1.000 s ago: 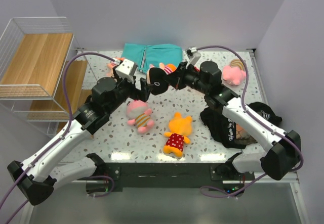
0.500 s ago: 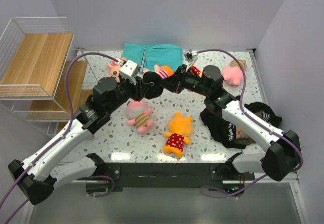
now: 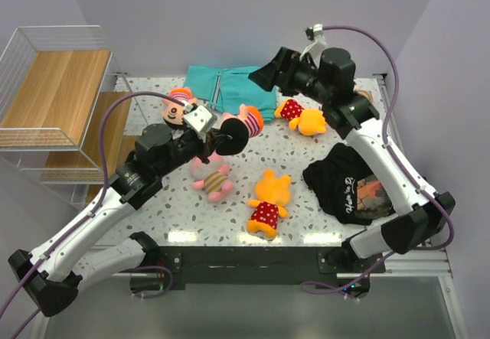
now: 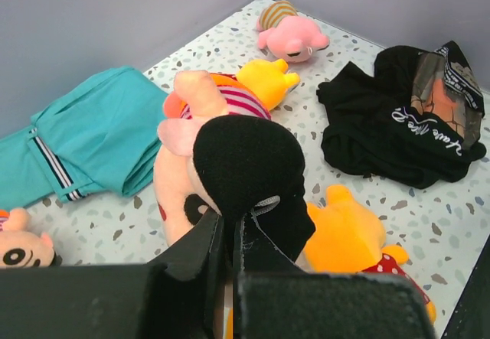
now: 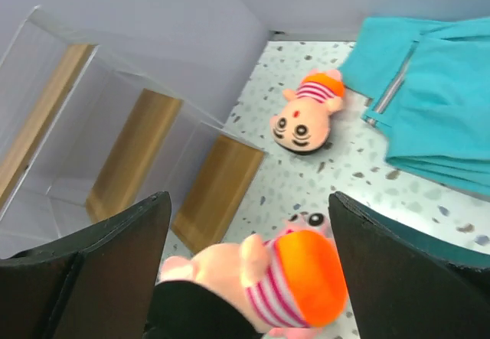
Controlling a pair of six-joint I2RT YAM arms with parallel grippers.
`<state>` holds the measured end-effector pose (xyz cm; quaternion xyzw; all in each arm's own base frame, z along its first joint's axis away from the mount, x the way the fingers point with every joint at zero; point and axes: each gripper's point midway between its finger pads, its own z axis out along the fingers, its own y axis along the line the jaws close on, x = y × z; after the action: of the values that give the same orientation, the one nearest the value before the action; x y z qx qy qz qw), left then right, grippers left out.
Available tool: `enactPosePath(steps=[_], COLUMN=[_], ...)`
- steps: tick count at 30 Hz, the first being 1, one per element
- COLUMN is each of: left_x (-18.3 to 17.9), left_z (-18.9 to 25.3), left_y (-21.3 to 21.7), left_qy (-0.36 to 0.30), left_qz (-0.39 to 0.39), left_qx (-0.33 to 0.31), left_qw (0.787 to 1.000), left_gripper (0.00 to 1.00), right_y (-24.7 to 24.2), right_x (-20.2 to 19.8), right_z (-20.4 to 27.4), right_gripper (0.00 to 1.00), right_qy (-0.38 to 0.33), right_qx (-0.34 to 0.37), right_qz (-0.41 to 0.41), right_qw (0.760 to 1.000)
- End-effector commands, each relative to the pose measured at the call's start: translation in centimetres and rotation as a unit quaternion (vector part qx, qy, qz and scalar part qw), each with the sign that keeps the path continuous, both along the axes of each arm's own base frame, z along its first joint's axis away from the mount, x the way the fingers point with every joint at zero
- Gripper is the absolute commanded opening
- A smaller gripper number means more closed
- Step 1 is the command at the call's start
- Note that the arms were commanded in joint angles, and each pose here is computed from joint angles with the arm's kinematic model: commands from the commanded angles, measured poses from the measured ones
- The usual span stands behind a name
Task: Place and organize the stuffed toys onto the shelf
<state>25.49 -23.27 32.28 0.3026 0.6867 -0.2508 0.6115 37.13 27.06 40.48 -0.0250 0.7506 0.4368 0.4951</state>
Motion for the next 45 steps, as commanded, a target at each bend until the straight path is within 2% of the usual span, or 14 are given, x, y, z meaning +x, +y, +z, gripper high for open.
enactPosePath(steps=[1, 4, 9, 16, 18, 20, 22, 26, 29, 32, 33, 36, 39, 45], left_x=[-1.1, -1.6, -2.2, -2.1, -2.0, -1.8, -1.7, -1.5, -1.2, -1.0, -0.9, -0.9, -0.6, 1.4], left_z=[2.0, 2.5, 2.8, 3.1, 3.0, 2.9, 2.9, 3.1, 3.0, 2.9, 2.9, 3.4, 5.4, 8.7], left_y=[-0.6, -0.5, 0.2, 0.5, 0.6, 0.8, 1.0, 1.4, 1.6, 1.8, 1.8, 1.9, 2.5, 3.3], left_qy=[-0.08, -0.123, -0.167, -0.177, -0.172, -0.17, -0.17, -0.17, -0.166, -0.157, -0.154, -0.141, -0.124, -0.019], left_qz=[-0.053, -0.067, -0.072, -0.066, -0.061, -0.054, -0.047, -0.034, -0.023, -0.016, -0.013, -0.005, 0.027, 0.119], left_qx=[0.006, 0.016, 0.03, 0.037, 0.037, 0.037, 0.038, 0.038, 0.038, 0.04, 0.039, 0.023, -0.019, -0.113], left_qw=[0.995, 0.99, 0.983, 0.981, 0.983, 0.983, 0.984, 0.984, 0.985, 0.987, 0.987, 0.99, 0.992, 0.986], left_gripper=[0.0, 0.0, 0.0, 0.0, 0.0, 0.0, 0.0, 0.0, 0.0, 0.28, 0.51, 0.77, 0.91, 0.86], right_y=[-1.7, -1.3, 1.6, 1.6, 1.8, 2.0, 2.2, 2.4, 2.6, 2.3, 2.2, 1.1, -0.4, 1.4], right_x=[0.1, -0.5, -4.4, -5.9, -6.1, -6.5, -6.9, -7.3, -7.3, -6.0, -5.5, -3.1, -1.1, -1.5], right_z=[-5.6, -7.7, -10.0, -11.5, -11.1, -10.7, -10.0, -8.5, -7.2, -6.8, -6.9, -6.3, -5.7, -5.6], right_gripper=[0.88, 0.88, 0.81, 0.79, 0.71, 0.53, 0.44, 0.04, 0.0, 0.0, 0.0, 0.0, 0.0, 0.0], right_qy=[0.113, 0.134, 0.187, 0.216, 0.212, 0.206, 0.201, 0.186, 0.175, 0.158, 0.146, 0.104, 0.049, -0.124], right_qx=[-0.057, -0.088, -0.009, 0.007, 0.018, 0.031, 0.046, 0.071, 0.093, 0.091, 0.084, 0.056, 0.021, -0.064], right_qz=[0.039, 0.084, 0.215, 0.234, 0.24, 0.255, 0.269, 0.282, 0.281, 0.238, 0.224, 0.151, 0.07, 0.003], right_qw=[0.991, 0.984, 0.959, 0.948, 0.947, 0.944, 0.941, 0.938, 0.939, 0.954, 0.96, 0.981, 0.996, 0.99])
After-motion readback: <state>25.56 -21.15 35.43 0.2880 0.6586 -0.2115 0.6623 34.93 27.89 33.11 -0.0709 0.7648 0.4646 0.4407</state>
